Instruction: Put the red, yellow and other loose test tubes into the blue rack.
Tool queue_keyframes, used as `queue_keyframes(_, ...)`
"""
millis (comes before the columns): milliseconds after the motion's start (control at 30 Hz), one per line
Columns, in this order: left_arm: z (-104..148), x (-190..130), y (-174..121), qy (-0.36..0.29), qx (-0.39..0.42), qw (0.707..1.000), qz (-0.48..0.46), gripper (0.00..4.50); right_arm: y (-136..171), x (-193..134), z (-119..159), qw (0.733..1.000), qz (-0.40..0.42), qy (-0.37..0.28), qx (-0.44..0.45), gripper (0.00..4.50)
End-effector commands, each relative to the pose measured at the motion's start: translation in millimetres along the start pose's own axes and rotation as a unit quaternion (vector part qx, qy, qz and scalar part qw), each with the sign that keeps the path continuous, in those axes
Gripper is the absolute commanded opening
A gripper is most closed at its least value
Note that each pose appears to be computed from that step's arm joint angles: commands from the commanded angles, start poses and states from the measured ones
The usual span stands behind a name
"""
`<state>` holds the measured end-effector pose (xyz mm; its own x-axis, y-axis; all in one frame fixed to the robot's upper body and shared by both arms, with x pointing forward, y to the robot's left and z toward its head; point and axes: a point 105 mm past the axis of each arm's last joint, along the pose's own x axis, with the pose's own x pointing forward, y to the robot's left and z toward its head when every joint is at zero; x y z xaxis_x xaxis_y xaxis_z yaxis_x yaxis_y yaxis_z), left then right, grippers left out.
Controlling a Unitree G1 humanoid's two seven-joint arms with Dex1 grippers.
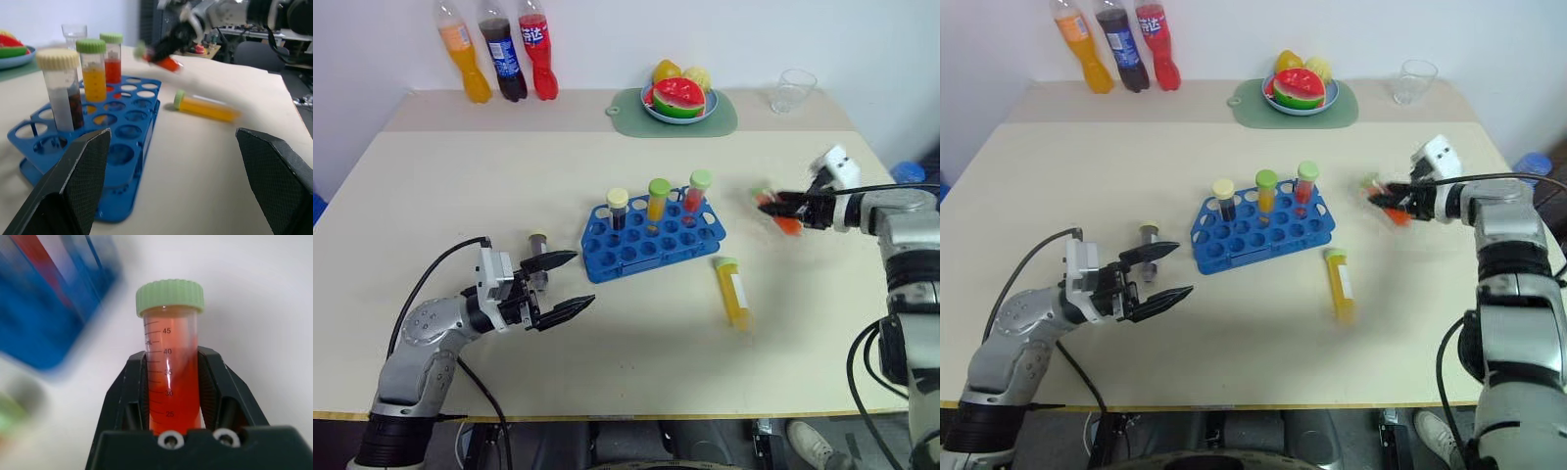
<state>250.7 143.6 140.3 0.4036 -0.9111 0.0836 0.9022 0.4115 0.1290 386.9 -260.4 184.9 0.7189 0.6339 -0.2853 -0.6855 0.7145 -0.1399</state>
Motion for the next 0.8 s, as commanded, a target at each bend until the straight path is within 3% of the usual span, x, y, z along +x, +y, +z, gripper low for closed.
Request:
queue_keyframes(33,5,0,3,-0.005,0.016,1.0,-0.002,4.22,30,-9,44,0.986,0.013,-0.163,-0.034,1.15)
queue_keyframes(167,5,2,8,-0.007,0.015,1.0,-0.009,4.22,66,-1,46,0.965,-0.003,-0.261,-0.027,1.15)
queue_keyframes(300,6,4,12,-0.009,0.015,1.0,-0.014,4.22,85,16,38,0.953,-0.041,-0.301,-0.019,1.15)
queue_keyframes(567,8,6,19,-0.011,0.02,1.0,-0.016,4.22,101,47,26,0.94,-0.081,-0.332,-0.024,1.15)
queue_keyframes(800,9,5,15,-0.01,0.023,0.999,-0.02,4.22,108,51,8,0.942,-0.094,-0.323,-0.007,1.15)
